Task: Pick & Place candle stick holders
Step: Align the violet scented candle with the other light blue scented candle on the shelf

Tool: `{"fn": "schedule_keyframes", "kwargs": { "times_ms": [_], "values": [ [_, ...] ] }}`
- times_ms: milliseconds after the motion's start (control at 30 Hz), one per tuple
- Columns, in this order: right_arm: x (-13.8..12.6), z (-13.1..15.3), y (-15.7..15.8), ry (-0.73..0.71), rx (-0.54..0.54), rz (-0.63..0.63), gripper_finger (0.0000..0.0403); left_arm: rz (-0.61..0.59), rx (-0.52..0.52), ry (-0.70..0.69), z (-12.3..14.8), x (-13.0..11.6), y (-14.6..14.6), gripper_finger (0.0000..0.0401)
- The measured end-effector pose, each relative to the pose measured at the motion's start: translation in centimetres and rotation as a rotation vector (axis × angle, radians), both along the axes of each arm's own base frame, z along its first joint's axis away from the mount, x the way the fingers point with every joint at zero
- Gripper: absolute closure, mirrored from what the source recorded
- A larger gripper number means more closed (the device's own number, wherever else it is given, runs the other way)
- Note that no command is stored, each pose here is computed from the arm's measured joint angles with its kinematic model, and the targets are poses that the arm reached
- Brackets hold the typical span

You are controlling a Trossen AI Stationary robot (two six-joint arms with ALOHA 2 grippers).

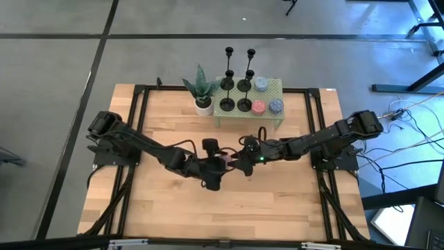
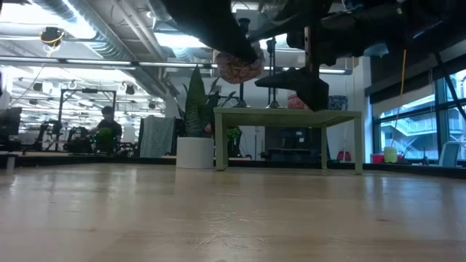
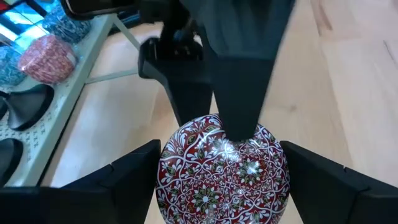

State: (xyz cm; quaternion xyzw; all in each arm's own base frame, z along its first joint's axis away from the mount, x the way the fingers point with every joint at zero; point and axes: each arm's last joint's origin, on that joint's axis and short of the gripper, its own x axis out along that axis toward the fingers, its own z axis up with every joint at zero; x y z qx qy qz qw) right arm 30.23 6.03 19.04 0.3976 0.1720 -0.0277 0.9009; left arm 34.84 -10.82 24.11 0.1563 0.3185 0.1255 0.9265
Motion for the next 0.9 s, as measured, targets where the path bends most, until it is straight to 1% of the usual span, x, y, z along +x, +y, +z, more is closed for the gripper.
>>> {"fn": "schedule_keyframes", "kwargs": {
  "times_ms": [133, 233, 467, 633, 733, 900],
  "values": [
    [0.1, 0.2, 0.0, -0.022, -0.028, 0.002, 0.0106, 0.024, -0.007, -0.014, 0.1, 0.3, 0.7, 0.0097],
    [0.2, 0.3, -0.3, -0.037, -0.042, 0.0, 0.0118, 0.038, -0.023, -0.016, 0.1, 0.4, 1.2, 0.0097],
    [0.3, 0.3, -1.0, -0.042, -0.042, -0.029, 0.0174, 0.062, -0.021, -0.016, 0.1, 0.6, 1.9, 0.0097],
    [0.3, 0.4, -1.1, -0.043, -0.034, -0.035, 0.0208, 0.068, 0.007, -0.009, 0.1, 0.6, 2.1, 0.0097],
    [0.3, 0.4, -1.1, -0.045, -0.034, -0.035, 0.0209, 0.067, 0.014, -0.008, 0.1, 0.6, 2.1, 0.0097],
    [0.3, 0.3, -1.1, -0.041, -0.047, -0.047, 0.0198, 0.04, 0.029, 0.005, 0.1, 0.6, 2.1, 0.0093]
  ]
}}
